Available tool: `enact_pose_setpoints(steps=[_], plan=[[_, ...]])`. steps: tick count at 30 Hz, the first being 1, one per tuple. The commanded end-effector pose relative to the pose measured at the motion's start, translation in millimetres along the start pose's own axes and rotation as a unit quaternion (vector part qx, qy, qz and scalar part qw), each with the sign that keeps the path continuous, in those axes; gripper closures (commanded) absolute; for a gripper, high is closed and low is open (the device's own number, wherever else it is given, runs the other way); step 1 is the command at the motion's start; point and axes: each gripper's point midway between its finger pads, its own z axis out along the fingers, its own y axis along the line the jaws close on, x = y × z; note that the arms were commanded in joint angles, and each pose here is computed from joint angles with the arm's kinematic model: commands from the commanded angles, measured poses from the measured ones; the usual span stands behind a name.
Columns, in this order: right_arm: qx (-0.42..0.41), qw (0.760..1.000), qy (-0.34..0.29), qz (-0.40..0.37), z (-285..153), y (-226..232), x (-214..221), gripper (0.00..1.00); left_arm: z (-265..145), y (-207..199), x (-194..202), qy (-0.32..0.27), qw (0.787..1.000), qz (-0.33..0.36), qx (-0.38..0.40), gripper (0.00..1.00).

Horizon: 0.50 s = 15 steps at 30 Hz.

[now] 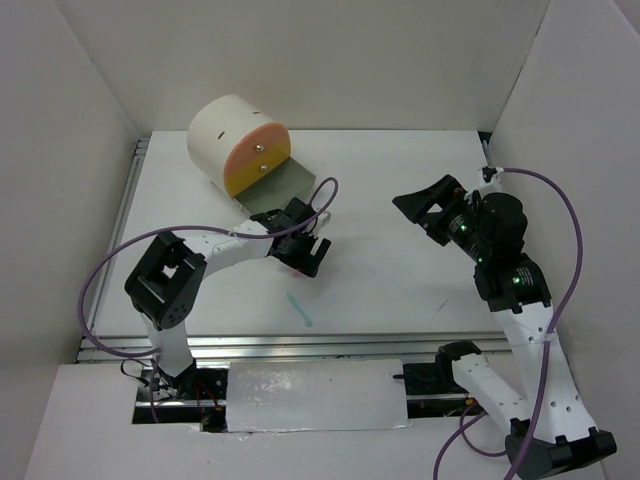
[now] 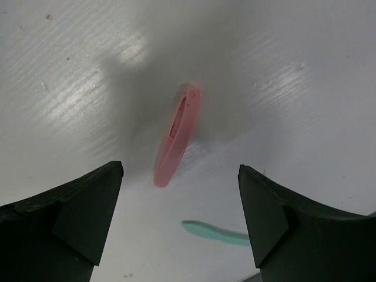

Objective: Organize the makeup

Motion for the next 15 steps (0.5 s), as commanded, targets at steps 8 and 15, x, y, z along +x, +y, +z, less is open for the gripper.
enact_pose_setpoints(steps=[8,15], plan=[[-0.026,0.999,-0.022,-0.021,-15,22,-14,0.10,31,0,0,0.008,1.000,-0.002,0.017,0.20],[-0.017,0.999,-0.034,-0.022,-19,18,-16,0.10,35,1,17,0.031,0.999,-0.014,0.014,0.76]])
